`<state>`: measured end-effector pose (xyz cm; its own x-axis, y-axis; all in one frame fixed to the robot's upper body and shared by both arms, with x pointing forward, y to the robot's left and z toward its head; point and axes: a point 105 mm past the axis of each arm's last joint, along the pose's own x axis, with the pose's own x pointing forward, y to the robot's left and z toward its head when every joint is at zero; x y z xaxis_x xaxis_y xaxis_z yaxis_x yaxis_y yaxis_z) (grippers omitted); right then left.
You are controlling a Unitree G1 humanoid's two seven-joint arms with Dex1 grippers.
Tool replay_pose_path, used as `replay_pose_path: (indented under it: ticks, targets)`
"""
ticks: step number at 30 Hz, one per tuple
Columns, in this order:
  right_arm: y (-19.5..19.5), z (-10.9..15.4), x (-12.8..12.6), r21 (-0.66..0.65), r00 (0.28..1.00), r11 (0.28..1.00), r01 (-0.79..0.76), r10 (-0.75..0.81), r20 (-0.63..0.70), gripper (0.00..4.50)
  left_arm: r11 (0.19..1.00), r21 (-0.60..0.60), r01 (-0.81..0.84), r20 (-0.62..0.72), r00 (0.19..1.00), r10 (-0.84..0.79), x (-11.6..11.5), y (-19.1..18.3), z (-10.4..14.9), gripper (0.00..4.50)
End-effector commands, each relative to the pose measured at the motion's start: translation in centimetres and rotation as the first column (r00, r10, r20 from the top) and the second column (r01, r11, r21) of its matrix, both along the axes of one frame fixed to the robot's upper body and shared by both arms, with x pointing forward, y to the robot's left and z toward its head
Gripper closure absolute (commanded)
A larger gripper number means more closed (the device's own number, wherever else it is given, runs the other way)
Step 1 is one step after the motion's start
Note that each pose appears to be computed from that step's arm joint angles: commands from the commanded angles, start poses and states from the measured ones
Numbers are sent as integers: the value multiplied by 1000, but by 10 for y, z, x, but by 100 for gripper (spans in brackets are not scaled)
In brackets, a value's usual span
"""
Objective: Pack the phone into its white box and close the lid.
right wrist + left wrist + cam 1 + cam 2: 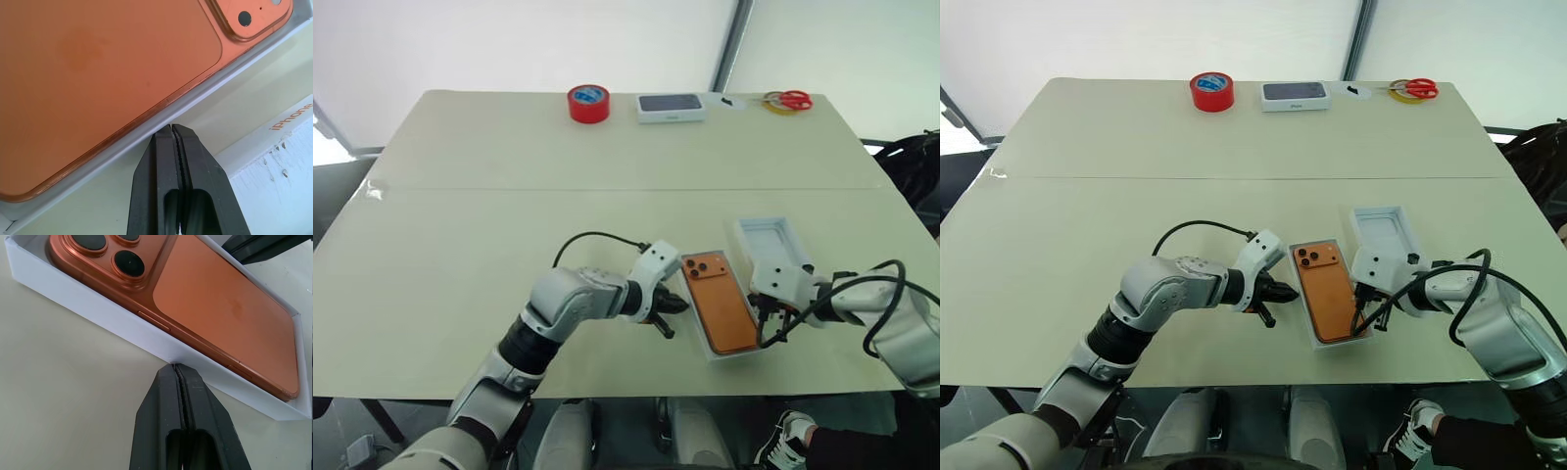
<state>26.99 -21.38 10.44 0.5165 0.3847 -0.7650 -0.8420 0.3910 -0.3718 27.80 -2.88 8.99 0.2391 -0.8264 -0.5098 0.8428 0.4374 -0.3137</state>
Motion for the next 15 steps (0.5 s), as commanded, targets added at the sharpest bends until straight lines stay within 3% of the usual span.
replay_pose_path:
  ticks: [1, 4, 8, 12, 15]
  targets:
    - [1, 27, -2, 53, 999, 998, -13, 12, 36, 450, 996, -58, -61, 41, 997, 64, 14, 11, 17, 445]
    - [-7, 41, -5, 87, 1000, 996, 14, -16, 20, 359, 989, -61, -136, 44, 989, 138, 24, 31, 18, 450]
    - [-13, 55, 8, 152, 992, 983, 98, -108, 58, 166, 981, -76, -181, 49, 981, 185, 28, 47, 22, 450]
    - [-21, 52, 32, 238, 940, 911, 337, -339, -35, 166, 977, -81, -196, 134, 969, 206, 32, 60, 27, 450]
    - [-22, 44, 46, 265, 882, 842, 470, -457, -112, 166, 985, -99, -142, 283, 945, 164, 30, 67, 39, 450]
